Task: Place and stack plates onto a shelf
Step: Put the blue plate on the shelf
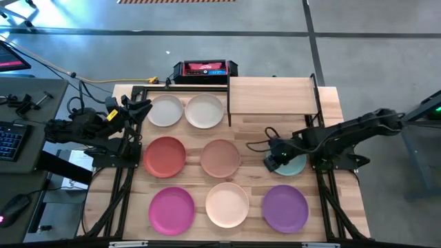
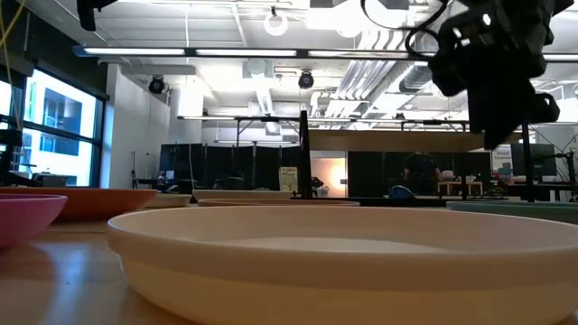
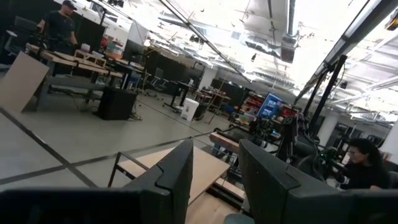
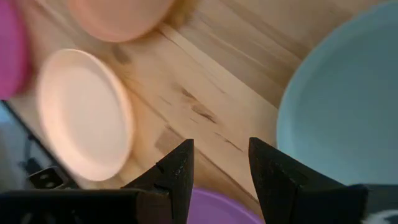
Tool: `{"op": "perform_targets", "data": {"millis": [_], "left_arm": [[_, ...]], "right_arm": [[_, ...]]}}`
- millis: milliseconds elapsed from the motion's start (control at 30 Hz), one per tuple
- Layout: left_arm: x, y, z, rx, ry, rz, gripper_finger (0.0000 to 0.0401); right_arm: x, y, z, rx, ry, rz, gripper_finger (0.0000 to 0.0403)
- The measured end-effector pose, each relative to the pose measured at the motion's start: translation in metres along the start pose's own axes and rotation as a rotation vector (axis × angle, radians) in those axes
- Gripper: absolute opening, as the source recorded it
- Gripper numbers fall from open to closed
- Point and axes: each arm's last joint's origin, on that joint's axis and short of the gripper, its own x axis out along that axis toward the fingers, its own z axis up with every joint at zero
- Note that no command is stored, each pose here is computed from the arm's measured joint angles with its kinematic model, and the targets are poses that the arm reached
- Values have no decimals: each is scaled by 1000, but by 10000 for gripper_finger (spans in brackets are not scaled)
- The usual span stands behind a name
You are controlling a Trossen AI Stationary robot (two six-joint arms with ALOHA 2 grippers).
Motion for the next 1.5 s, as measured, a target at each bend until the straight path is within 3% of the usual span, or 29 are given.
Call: {"op": "perform_targets", "data": {"millis": [767,1333,1500], "left_arm": [[0,0,0,1,2,0,117],[0,0,0,4,4,1,117],[0,0,-2,14,16,3,117]], "right_arm": [[61,-7,-1,0,100,-273,135],[74,-11,-1,29,119,-336,134],[74,-12,-1,36,117,-341,102]]}}
